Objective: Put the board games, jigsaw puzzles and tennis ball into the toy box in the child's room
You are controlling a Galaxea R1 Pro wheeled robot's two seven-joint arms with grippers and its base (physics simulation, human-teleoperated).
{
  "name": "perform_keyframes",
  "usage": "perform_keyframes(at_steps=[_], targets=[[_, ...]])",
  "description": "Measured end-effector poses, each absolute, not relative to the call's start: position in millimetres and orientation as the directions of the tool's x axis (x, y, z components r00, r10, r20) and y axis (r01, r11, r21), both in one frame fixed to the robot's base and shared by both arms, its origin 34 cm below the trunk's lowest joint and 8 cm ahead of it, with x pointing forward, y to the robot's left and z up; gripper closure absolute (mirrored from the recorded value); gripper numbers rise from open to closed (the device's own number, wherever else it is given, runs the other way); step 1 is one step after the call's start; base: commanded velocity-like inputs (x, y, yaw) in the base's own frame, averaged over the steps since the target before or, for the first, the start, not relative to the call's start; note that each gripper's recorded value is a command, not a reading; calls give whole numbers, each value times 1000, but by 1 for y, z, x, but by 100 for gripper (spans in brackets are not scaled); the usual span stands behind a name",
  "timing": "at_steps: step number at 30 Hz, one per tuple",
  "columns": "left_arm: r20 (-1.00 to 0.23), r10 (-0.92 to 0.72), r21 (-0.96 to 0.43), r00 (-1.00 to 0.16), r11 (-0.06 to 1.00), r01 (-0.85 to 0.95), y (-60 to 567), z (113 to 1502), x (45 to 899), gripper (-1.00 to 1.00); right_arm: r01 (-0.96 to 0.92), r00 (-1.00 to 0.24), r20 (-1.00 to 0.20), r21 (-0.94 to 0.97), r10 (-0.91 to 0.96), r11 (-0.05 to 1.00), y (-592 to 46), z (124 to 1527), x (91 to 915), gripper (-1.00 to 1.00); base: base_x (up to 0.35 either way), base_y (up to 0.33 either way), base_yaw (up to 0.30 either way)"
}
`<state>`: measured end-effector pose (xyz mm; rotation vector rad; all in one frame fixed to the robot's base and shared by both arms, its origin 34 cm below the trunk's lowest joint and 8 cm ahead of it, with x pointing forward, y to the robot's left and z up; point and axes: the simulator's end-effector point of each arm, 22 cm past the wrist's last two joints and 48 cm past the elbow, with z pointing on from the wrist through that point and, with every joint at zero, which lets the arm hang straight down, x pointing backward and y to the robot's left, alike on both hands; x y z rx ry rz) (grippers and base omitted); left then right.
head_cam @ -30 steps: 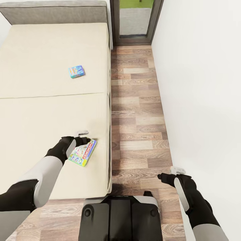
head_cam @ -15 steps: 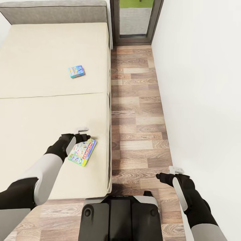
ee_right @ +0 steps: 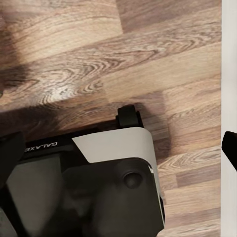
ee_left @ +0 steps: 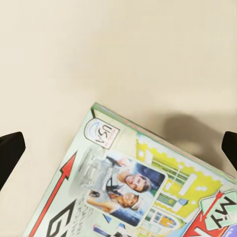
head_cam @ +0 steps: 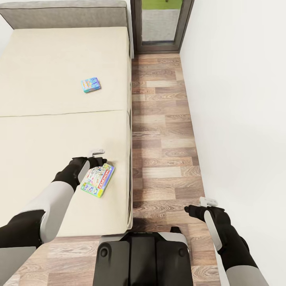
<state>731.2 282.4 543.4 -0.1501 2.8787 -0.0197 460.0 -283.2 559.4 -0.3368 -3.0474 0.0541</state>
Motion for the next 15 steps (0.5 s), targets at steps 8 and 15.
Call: perform_keyframes(at_steps=[8,15], targets=[[-256,-105,-27,-961,994,-101,283,544,732,-100,217,-973,71,-45,219,975,-284,559,460,-100,0,0,0],[-255,-104,-28,-961,995,-100,282,544,732,-100,217,-973,71,-45,219,975,-285,559,460,-100,0,0,0]])
